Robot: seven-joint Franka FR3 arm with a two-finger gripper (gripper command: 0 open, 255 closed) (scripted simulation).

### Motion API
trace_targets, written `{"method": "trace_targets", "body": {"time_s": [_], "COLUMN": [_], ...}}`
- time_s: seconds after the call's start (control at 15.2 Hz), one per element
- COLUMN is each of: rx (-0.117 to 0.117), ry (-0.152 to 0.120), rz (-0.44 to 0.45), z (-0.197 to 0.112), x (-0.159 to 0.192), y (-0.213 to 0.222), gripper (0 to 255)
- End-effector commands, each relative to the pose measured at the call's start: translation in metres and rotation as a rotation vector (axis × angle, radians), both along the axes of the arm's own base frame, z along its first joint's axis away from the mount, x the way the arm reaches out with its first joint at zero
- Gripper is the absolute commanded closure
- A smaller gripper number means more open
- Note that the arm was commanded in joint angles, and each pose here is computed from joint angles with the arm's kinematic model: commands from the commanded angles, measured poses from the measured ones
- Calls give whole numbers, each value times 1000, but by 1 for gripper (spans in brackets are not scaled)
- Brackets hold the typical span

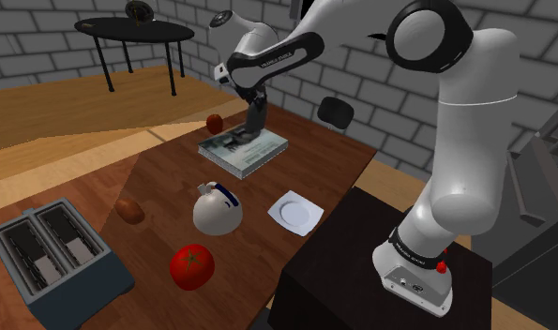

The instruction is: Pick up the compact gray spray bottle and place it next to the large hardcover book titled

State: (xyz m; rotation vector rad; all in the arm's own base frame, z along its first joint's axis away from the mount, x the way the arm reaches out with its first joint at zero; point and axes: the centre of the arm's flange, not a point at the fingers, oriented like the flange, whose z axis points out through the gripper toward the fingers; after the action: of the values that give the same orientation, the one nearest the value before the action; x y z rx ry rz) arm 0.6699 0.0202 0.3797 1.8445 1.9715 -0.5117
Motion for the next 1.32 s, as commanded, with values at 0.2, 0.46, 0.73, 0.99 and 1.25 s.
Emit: {"method": "trace_targets", "body": {"time_s": [0.2,0.46,0.73,0.99,1.25], "rx": [0,0,0,0,0], "ry": [0,0,0,0,0], "rz": [1,1,1,1,1], "z": [-27,-48,-69,-90,-112], "x": [0,0,0,0,0], "y": [0,0,0,0,0], "gripper": [255,255,255,255,255]}}
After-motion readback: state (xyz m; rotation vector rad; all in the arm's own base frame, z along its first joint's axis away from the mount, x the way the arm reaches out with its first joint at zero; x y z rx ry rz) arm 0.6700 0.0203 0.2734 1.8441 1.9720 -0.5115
